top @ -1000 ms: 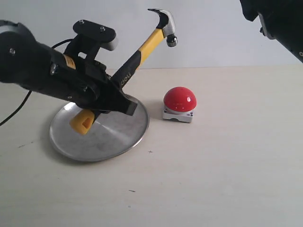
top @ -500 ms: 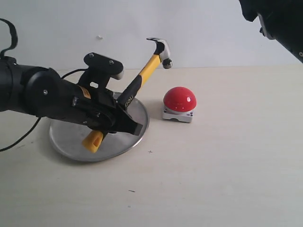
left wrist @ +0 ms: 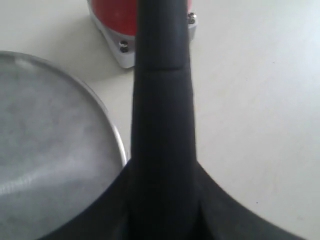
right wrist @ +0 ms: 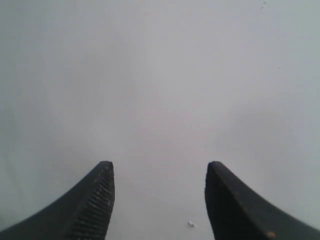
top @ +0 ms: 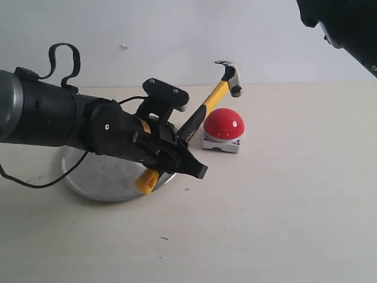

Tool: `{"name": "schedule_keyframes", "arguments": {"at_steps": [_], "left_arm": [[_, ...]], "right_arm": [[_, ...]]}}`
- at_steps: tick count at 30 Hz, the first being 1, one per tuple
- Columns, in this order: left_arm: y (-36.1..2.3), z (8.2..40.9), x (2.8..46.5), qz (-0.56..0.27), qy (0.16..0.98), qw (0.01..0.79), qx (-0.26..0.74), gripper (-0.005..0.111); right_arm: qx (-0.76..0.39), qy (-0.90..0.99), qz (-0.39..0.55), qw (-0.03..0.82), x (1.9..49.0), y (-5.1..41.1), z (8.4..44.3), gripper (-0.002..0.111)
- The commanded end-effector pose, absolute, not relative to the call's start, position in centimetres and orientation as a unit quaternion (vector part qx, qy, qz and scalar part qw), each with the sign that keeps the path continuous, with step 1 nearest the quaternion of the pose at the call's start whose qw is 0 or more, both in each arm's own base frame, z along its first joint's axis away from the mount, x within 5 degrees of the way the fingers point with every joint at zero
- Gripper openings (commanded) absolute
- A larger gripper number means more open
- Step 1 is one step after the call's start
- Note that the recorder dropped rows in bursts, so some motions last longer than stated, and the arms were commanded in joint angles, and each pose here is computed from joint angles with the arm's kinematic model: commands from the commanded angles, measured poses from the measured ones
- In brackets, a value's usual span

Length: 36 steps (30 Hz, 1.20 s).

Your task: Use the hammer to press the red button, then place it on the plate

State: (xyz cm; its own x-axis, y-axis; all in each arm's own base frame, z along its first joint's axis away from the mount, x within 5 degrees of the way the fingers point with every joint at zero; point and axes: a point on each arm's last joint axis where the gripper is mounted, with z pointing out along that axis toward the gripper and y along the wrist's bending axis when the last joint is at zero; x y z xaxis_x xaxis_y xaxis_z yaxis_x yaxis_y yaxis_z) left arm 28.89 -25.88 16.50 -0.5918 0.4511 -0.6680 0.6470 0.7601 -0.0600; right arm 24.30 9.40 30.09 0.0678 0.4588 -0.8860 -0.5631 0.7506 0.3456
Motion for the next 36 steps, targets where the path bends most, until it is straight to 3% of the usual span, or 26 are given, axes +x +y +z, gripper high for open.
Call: {"name": "schedule_keyframes", "arguments": {"at_steps": [1, 10, 29, 36], "left_arm": [[-26.2, 17.5, 29.6, -0.156, 0.866, 0.364, 0.305, 0.0], [-26.3, 15.8, 29.7, -0.15, 0.876, 0.343, 0.304, 0.0], [-26.3, 15.8, 29.7, -0.15, 0.876, 0.344, 0.304, 0.0], [-26.0, 18.6, 29.2, -0.162, 0.867, 0.361, 0.303, 0.0]], "right_arm": [[-0.052, 0.575, 0.349, 0.738, 24.2, 9.4, 30.6, 0.054], [-0.052, 0.575, 0.349, 0.738, 24.2, 9.4, 30.6, 0.054], [-0.052, 0.574, 0.349, 0.739, 24.2, 9.4, 30.6, 0.054], [-0.051, 0.573, 0.35, 0.739, 24.2, 9.4, 30.7, 0.054]]}}
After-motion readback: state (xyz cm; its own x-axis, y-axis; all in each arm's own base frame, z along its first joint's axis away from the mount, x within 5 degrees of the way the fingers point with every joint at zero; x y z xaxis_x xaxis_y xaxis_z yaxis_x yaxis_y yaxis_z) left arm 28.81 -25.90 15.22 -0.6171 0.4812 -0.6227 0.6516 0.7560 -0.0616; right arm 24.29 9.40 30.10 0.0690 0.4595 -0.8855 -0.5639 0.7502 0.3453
